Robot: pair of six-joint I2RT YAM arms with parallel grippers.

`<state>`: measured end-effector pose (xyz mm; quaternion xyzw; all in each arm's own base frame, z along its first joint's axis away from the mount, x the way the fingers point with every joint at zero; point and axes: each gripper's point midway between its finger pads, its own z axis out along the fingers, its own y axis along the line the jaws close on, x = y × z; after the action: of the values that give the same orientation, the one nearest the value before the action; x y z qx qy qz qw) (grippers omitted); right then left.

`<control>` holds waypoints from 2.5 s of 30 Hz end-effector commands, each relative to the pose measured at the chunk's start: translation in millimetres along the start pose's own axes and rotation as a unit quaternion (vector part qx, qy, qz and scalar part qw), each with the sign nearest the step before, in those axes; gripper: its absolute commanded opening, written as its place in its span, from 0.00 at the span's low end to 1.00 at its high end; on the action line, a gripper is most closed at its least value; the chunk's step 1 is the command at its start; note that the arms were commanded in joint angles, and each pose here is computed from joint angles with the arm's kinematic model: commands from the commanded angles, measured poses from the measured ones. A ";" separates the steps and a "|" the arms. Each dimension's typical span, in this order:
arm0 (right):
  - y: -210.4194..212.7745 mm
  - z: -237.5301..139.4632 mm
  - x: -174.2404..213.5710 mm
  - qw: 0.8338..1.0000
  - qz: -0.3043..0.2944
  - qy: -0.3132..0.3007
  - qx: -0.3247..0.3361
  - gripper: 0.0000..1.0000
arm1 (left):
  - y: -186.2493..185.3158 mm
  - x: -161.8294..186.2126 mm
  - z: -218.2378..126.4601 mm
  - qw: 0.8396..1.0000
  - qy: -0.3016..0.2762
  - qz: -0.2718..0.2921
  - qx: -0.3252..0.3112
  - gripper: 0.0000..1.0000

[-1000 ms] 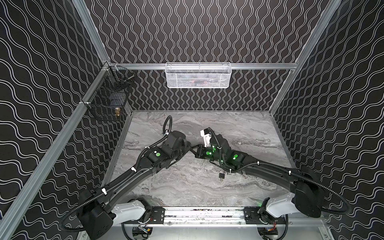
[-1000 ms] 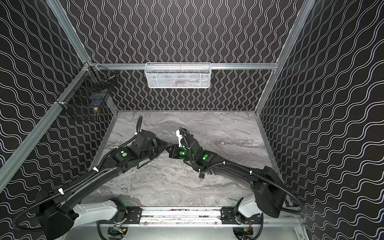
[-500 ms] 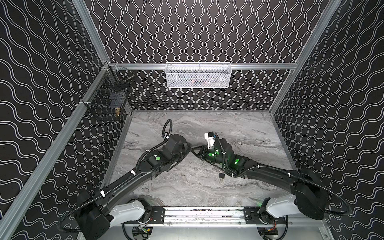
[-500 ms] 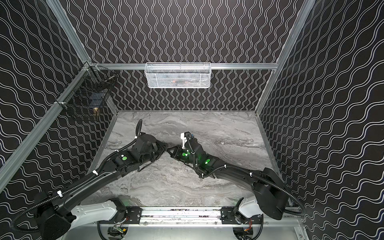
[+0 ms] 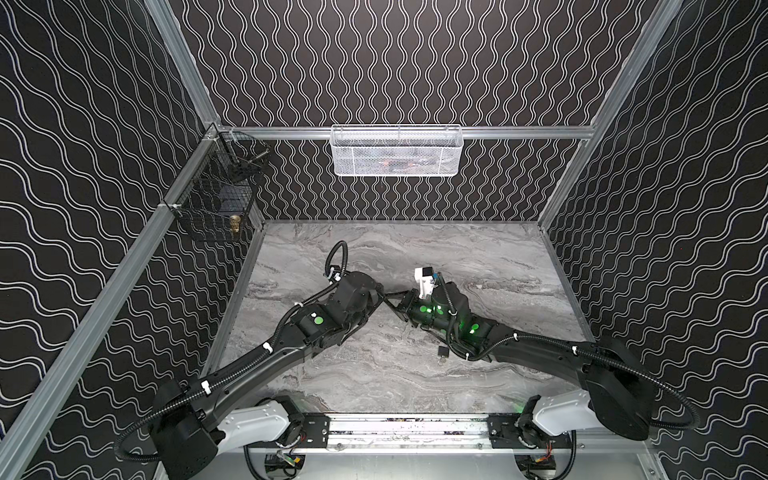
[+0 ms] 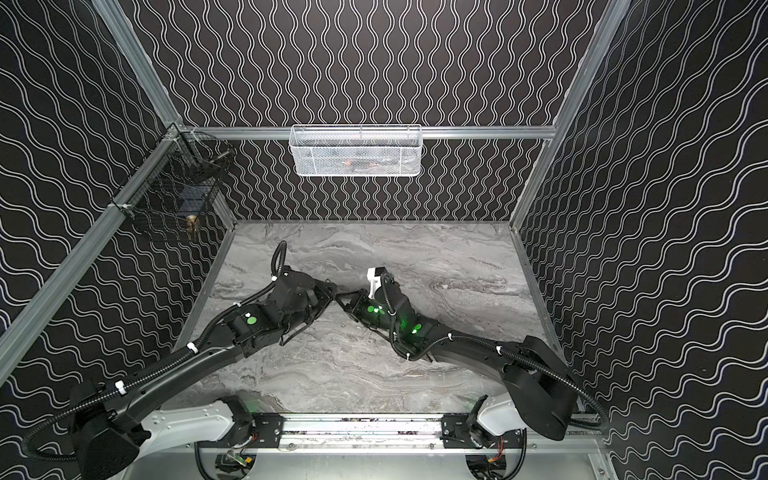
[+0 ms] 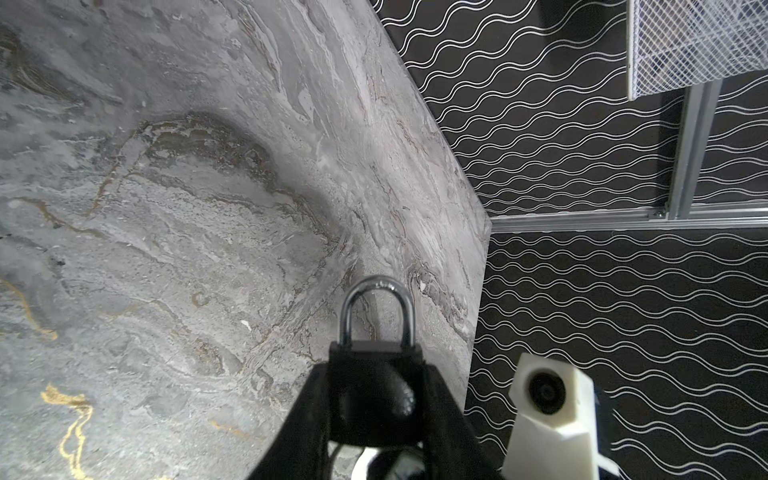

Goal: Unlock with the key

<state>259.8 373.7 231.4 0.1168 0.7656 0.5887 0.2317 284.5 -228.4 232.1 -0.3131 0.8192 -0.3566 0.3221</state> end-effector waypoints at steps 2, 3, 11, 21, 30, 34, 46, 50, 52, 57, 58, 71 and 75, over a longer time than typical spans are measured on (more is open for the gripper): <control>44.2 -5.2 -9.1 0.996 0.015 -0.021 -0.087 0.00 | -40.3 33.6 -8.1 0.991 0.095 -0.035 0.085 0.00; 44.3 -5.1 -8.4 0.996 0.015 -0.020 -0.087 0.00 | -42.3 34.7 -8.2 0.990 0.099 -0.037 0.089 0.00; 45.7 -5.2 -4.9 0.996 0.014 -0.014 -0.092 0.00 | -48.1 47.3 -4.1 0.986 0.132 -0.043 0.094 0.00; 54.0 -14.3 -6.5 0.990 0.051 -0.018 -0.128 0.00 | -47.4 48.0 -5.5 0.984 0.126 -0.058 0.109 0.00; 56.6 -19.2 -9.8 0.993 0.004 -0.028 -0.113 0.00 | -51.5 45.6 -5.0 0.987 0.125 -0.021 0.101 0.00; 52.2 -25.4 -12.6 0.995 -0.044 -0.039 -0.086 0.02 | -45.3 37.2 -5.7 0.990 0.114 0.041 0.068 0.00; 41.1 -55.6 -20.0 0.986 -0.152 -0.062 -0.011 0.45 | -19.4 -9.8 -19.6 0.976 0.053 0.212 0.008 0.00; 40.0 -70.3 -24.9 0.979 -0.194 -0.065 0.017 0.61 | -13.6 -17.9 -33.3 0.949 0.032 0.314 0.011 0.00; 38.2 -74.7 -26.4 0.975 -0.214 -0.049 0.033 0.66 | -6.6 -15.2 -37.8 0.933 0.027 0.356 0.030 0.00; 28.3 -79.6 -31.1 0.969 -0.234 0.016 0.075 0.73 | 6.3 -8.4 -46.3 0.882 -0.008 0.463 0.091 0.00; 28.2 -80.7 -31.8 0.968 -0.239 0.028 0.075 0.74 | 12.6 -5.2 -44.3 0.875 -0.010 0.475 0.098 0.00; 23.1 -53.9 -14.5 0.915 -0.325 0.206 0.119 0.81 | 15.6 24.2 -48.7 0.798 -0.058 0.552 0.234 0.00; 19.9 -38.6 -16.6 0.900 -0.342 0.224 0.149 0.82 | 16.2 27.8 -45.5 0.796 -0.050 0.555 0.236 0.00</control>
<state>259.1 341.4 274.0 -0.2236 0.8568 0.3951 0.2443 226.8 -214.9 209.1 0.2478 0.7657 -0.2705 0.5283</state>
